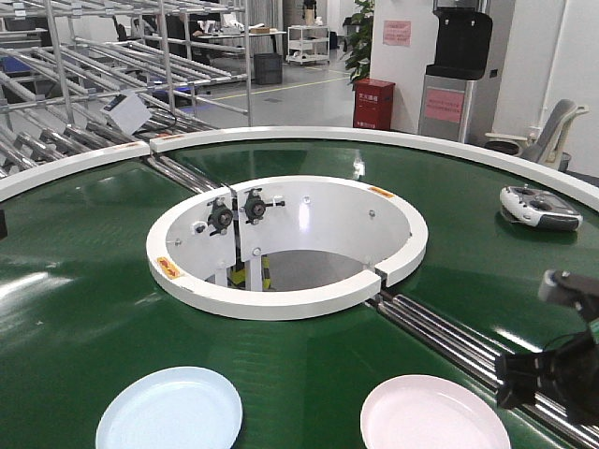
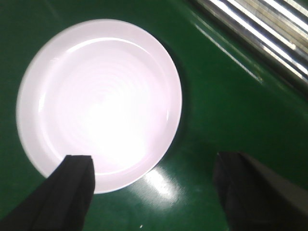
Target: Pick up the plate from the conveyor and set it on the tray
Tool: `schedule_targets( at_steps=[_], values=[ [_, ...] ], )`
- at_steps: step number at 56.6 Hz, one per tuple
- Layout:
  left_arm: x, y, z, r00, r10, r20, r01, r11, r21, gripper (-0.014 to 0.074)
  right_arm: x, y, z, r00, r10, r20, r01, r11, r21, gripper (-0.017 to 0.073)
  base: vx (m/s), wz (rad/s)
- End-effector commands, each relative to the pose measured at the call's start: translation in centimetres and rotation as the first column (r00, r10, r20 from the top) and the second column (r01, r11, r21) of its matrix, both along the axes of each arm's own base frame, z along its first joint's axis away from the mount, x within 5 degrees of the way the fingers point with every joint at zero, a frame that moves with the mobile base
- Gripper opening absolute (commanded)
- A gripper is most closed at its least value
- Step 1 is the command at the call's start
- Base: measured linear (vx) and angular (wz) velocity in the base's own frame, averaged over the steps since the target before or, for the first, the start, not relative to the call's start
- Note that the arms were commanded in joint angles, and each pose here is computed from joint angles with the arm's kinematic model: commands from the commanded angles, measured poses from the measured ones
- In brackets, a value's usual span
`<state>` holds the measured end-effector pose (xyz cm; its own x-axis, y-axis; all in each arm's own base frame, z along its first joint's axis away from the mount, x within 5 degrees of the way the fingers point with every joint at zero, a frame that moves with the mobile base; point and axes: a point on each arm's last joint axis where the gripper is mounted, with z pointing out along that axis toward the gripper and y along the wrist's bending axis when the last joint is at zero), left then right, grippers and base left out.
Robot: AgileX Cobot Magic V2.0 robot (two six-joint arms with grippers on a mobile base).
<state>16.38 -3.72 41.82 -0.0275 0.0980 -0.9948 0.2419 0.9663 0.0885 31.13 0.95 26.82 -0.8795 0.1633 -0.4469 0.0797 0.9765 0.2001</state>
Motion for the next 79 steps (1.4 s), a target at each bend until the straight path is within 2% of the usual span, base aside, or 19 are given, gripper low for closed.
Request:
schedule_targets(
  at_steps=[1, 19, 38, 44, 48, 50, 53, 55, 65, 74, 79],
  values=[
    [-0.4, 0.2, 1.8, 0.995, 0.013, 0.1, -0.01, 0.999, -0.032, 0.0524, 1.8, -0.3, 0.5, 0.997, -0.033, 0.073, 0.032, 0.999, 0.01, 0.0542, 0.0, 0.0],
    [-0.3, 0.2, 1.8, 0.996, 0.012, 0.093, -0.01, 1.0, -0.028, 0.0524, 6.6, -0.4, -4.5, 0.999, -0.04, -0.03, 0.04, 0.999, 0.015, 0.0494, 0.0, 0.0],
    [-0.3, 0.2, 1.8, 0.996, 0.012, 0.094, -0.01, 1.0, -0.027, 0.0524, 8.0, -0.4, -8.1, 0.995, -0.051, -0.089, 0.053, 0.998, 0.018, 0.0486, 0.0, 0.0],
    [-0.3, 0.2, 1.8, 0.996, 0.012, 0.094, -0.01, 1.0, -0.027, 0.0524, 8.0, -0.4, -8.3, 0.995, -0.052, -0.089, 0.054, 0.998, 0.018, 0.0393, 0.0, 0.0],
    [-0.3, 0.2, 1.8, 0.996, 0.012, 0.094, -0.01, 1.0, -0.027, 0.0524, 8.0, -0.4, -8.3, 0.995, -0.05, -0.09, 0.052, 0.999, 0.016, 0.0259, 0.0, 0.0],
    [-0.3, 0.2, 1.8, 0.996, 0.012, 0.094, -0.01, 1.0, -0.027, 0.0524, 8.0, -0.4, -8.3, 0.994, -0.049, -0.093, 0.051, 0.999, 0.016, 0.0146, 0.0, 0.0],
    [-0.3, 0.2, 1.8, 0.996, 0.012, 0.094, -0.01, 1.0, -0.027, 0.0524, 8.0, -0.4, -8.3, 0.994, -0.048, -0.095, 0.05, 0.999, 0.015, 0.0032, 0.0, 0.0],
    [-0.3, 0.2, 1.8, 0.996, 0.012, 0.094, -0.01, 1.0, -0.027, 0.0524, 8.0, -0.4, -8.3, 0.994, -0.048, -0.096, 0.05, 0.999, 0.015, -0.0017, 0.0, 0.0],
    [-0.3, 0.2, 1.6, 0.997, 0.009, 0.071, -0.006, 0.999, -0.033, 0.0524, 7.8, -0.4, -8.2, 0.993, -0.044, -0.114, 0.046, 0.999, 0.017, -0.0013, 0.0, 0.0],
    [0.1, -0.1, 1.1, 0.998, -0.003, -0.055, -0.004, 0.992, -0.127, 0.0524, 7.5, -0.3, -8.3, 0.99, -0.017, -0.138, 0.019, 1.0, 0.012, -0.0013, 0.0, 0.0],
    [1.4, -0.4, 1.2, 0.99, -0.011, -0.144, -0.008, 0.992, -0.126, 0.0524, 7.4, -0.3, -8.4, 0.988, -0.011, -0.151, 0.013, 1.0, 0.013, -0.0013, 0.0, 0.0]
  ],
)
